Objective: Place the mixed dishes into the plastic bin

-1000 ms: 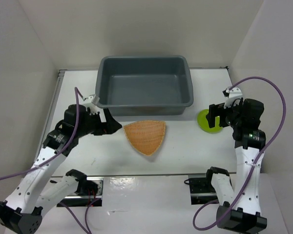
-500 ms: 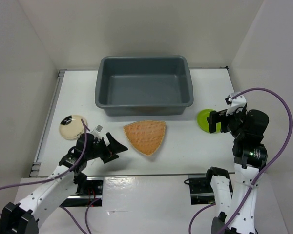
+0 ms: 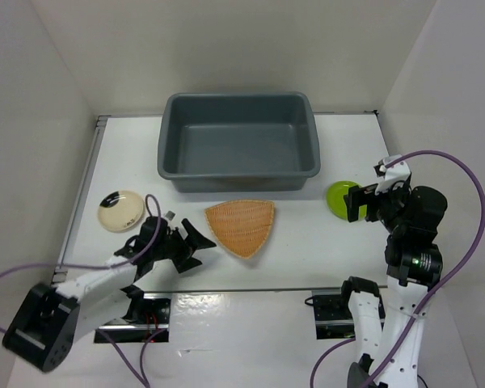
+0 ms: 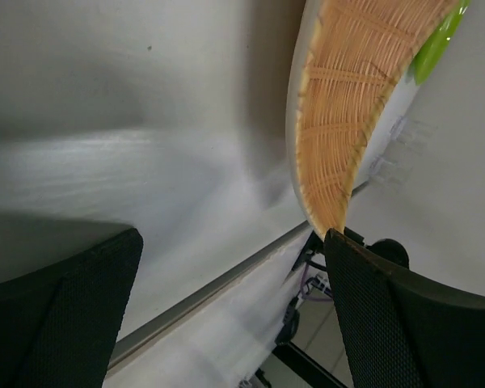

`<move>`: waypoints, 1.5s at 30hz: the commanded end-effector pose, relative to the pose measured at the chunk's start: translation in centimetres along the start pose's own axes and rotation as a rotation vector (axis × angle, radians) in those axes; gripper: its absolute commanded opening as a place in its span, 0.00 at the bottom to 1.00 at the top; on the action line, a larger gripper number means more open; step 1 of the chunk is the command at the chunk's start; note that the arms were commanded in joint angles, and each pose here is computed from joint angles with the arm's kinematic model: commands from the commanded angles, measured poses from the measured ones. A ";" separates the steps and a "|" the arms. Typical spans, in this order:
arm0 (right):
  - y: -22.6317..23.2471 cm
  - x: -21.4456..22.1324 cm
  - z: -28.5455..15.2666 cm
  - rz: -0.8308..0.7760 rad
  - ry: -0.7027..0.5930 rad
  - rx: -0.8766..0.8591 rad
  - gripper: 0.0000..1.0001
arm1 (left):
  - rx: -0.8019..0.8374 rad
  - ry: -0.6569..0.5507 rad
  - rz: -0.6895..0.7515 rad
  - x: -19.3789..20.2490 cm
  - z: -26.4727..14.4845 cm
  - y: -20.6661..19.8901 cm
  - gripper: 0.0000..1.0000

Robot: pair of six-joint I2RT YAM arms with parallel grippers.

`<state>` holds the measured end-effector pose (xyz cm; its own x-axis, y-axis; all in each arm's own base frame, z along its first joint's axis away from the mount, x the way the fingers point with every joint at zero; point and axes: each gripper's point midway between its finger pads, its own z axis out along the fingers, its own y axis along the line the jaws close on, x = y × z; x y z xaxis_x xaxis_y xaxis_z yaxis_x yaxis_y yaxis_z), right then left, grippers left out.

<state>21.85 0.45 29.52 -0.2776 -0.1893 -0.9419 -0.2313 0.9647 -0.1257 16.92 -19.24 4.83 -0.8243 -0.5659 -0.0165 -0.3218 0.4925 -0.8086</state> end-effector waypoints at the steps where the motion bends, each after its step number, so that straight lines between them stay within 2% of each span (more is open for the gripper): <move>1: -0.5 -1.0 -0.4 -0.012 -0.040 0.029 0.99 | 0.094 0.024 0.080 -1.1 1.3 -4.0 1.00; 4: -0.7 -1.0 -0.4 -0.009 -0.039 0.038 0.99 | 0.069 0.024 0.082 -1.4 2.0 -3.5 1.00; 10: -1.0 -0.9 -0.5 0.003 -0.035 0.055 0.99 | 0.155 -0.011 0.066 -1.5 2.3 -4.7 1.00; 13: -0.9 -1.0 -0.7 -0.001 -0.043 0.058 0.99 | 0.172 0.035 0.076 -1.5 3.7 -5.5 1.00; 14: -0.9 -1.0 -0.7 -0.001 -0.043 0.058 0.99 | 0.127 0.092 0.056 -0.7 4.8 -4.3 1.00; 16: -1.0 -0.9 -0.5 -0.001 -0.043 0.058 0.99 | 0.134 0.118 0.069 -0.7 6.1 -5.1 1.00; 17: -1.0 -0.9 -0.5 -0.001 -0.043 0.058 0.99 | 0.110 0.144 0.050 0.0 6.8 -4.3 1.00; 24: -0.8 -1.3 -1.1 -0.013 -0.066 0.065 0.99 | 0.096 0.169 0.042 1.4 7.8 -3.6 1.00; 27: -0.8 -1.3 -1.1 -0.013 -0.066 0.065 0.99 | 0.088 0.179 0.044 1.7 7.9 -3.3 0.92; 29: -0.7 -1.4 -1.3 -0.018 -0.074 0.067 0.99 | 0.084 0.170 0.052 1.5 8.2 -3.3 0.83; 32: -0.5 -1.6 -1.5 -0.032 -0.086 0.062 0.99 | 0.055 0.178 0.039 1.6 8.8 -2.1 0.63; 34: -0.4 -1.7 -1.8 -0.037 -0.095 0.064 0.99 | 0.053 0.199 0.042 2.0 9.2 -1.9 0.54; 35: -0.4 -1.7 -1.8 -0.037 -0.095 0.064 0.99 | 0.063 0.206 0.054 2.4 9.4 -2.0 0.47; 36: -0.4 -1.7 -1.8 -0.037 -0.095 0.064 0.99 | 0.063 0.206 0.054 2.3 9.6 -2.1 0.34; 39: 0.1 -1.7 -2.0 -0.047 -0.100 0.044 0.99 | 0.066 0.224 0.069 2.7 9.6 -2.0 0.25; 40: 0.2 -1.9 -2.2 -0.053 -0.111 0.047 0.99 | 0.070 0.232 0.082 2.9 9.6 -2.0 0.14; 42: 0.3 -2.0 -2.4 -0.057 -0.118 0.050 0.99 | 0.076 0.255 0.082 3.4 8.9 -1.8 0.04; 43: 0.3 -2.0 -2.4 -0.057 -0.118 0.050 0.99 | 0.079 0.279 0.088 3.9 8.5 -2.0 0.00; 45: 0.3 -2.1 -2.7 -0.062 -0.128 0.053 0.99 | 0.109 0.301 0.144 4.9 7.2 -3.3 0.00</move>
<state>19.95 0.58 31.40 -0.1844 -0.2137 -0.9593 -0.1951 0.9646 -0.1773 19.42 -28.61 2.73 -0.9367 -0.3431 0.0694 -0.2235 0.4336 -0.8730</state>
